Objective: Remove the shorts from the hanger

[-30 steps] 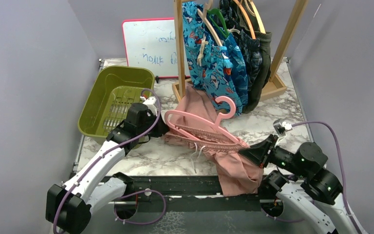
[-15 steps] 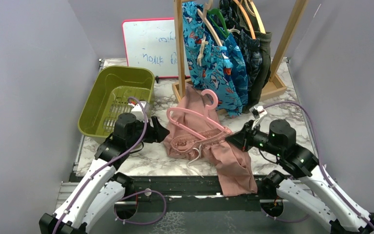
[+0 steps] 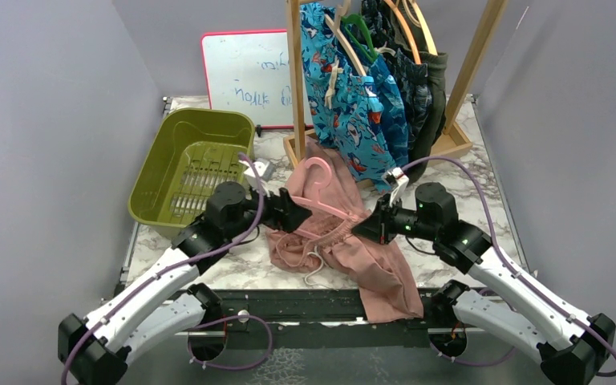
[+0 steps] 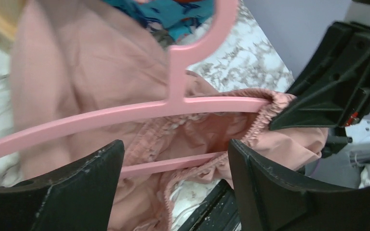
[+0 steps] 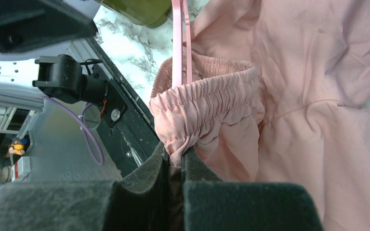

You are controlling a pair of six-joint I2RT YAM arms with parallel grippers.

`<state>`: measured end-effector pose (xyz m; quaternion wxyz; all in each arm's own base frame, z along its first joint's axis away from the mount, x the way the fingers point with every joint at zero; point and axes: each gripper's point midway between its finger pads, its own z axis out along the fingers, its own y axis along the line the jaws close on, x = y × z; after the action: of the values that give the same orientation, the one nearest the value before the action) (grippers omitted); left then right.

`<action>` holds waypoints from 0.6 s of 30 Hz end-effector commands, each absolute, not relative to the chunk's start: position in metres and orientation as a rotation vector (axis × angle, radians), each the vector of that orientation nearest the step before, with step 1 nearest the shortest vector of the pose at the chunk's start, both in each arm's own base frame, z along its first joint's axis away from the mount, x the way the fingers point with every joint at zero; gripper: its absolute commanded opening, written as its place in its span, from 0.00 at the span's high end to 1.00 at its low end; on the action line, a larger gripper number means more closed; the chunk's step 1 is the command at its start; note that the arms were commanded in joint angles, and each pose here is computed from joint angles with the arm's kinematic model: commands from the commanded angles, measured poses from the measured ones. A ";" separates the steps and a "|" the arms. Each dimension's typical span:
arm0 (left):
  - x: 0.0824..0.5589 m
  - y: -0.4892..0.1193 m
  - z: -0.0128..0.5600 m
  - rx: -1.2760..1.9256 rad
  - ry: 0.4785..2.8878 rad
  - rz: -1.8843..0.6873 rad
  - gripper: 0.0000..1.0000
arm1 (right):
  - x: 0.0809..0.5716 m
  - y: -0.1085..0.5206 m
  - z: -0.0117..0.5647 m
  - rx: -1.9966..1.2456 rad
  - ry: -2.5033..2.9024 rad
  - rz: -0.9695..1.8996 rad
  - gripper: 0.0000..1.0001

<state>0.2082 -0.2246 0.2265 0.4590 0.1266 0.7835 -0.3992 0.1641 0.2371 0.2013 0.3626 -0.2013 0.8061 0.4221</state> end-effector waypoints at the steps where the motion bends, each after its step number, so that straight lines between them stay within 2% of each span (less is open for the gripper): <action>1: 0.221 -0.255 0.255 0.374 1.789 -0.952 0.16 | 0.162 0.245 0.216 -0.547 1.999 1.151 0.99; 5: 0.225 -0.273 0.255 0.402 1.759 -0.969 0.16 | 0.156 0.245 0.212 -0.546 2.011 1.175 0.99; 9: 0.236 -0.282 0.250 0.411 1.753 -0.934 0.21 | 0.150 0.244 0.211 -0.541 2.008 1.205 0.99; 15: 0.245 -0.290 0.240 0.445 1.770 -0.893 0.37 | 0.145 0.242 0.212 -0.535 1.993 1.222 0.99; 18: 0.242 -0.293 0.234 0.455 1.784 -0.917 0.51 | 0.146 0.241 0.210 -0.532 2.002 1.213 0.99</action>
<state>0.2374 -0.2850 0.2123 0.4898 0.1843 0.7683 -0.3686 0.1492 0.2359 0.1969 0.3530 -0.1970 0.7968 0.4491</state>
